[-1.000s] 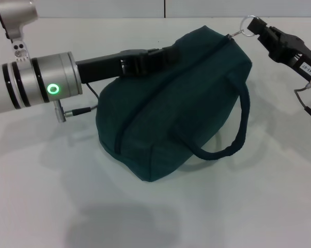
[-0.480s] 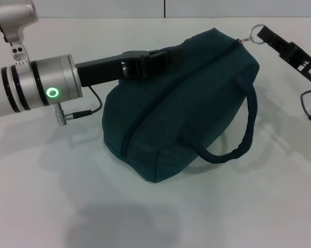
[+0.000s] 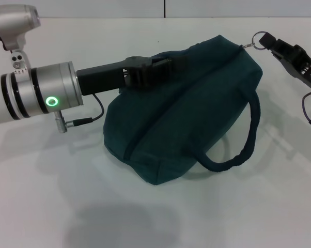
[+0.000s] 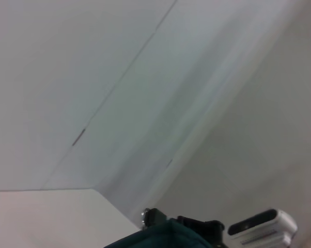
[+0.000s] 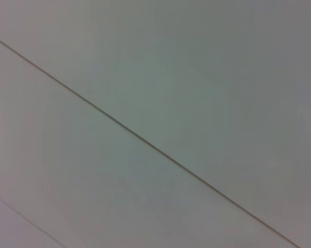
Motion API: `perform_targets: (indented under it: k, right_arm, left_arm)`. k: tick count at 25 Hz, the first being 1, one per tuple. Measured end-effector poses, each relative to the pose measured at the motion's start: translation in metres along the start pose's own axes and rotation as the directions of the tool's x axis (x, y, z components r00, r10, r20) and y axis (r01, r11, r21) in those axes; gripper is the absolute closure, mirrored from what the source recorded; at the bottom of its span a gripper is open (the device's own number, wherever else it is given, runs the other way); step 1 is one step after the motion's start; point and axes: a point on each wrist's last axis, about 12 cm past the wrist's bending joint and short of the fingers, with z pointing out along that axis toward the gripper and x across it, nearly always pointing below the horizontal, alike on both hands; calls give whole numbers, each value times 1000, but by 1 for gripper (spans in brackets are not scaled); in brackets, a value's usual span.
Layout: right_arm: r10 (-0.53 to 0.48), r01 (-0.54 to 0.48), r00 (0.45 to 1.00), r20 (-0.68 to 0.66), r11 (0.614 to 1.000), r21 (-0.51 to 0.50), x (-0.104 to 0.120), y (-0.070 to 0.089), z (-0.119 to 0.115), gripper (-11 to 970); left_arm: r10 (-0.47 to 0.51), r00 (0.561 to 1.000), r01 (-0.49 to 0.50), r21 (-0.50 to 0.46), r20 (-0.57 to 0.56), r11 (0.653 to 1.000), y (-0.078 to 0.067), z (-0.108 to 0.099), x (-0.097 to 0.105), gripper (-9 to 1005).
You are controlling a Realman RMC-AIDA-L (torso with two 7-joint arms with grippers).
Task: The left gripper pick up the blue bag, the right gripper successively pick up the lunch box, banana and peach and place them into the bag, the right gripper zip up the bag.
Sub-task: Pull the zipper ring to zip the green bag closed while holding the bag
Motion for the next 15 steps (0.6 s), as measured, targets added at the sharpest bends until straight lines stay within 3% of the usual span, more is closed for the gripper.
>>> perform_targets:
  k: [15]
  right_arm:
    - [8,-8,1000,4,1000,8,-1,-1,0,928]
  left_arm:
    - [-21,998,17,83,51,996,-10,-3,0,946]
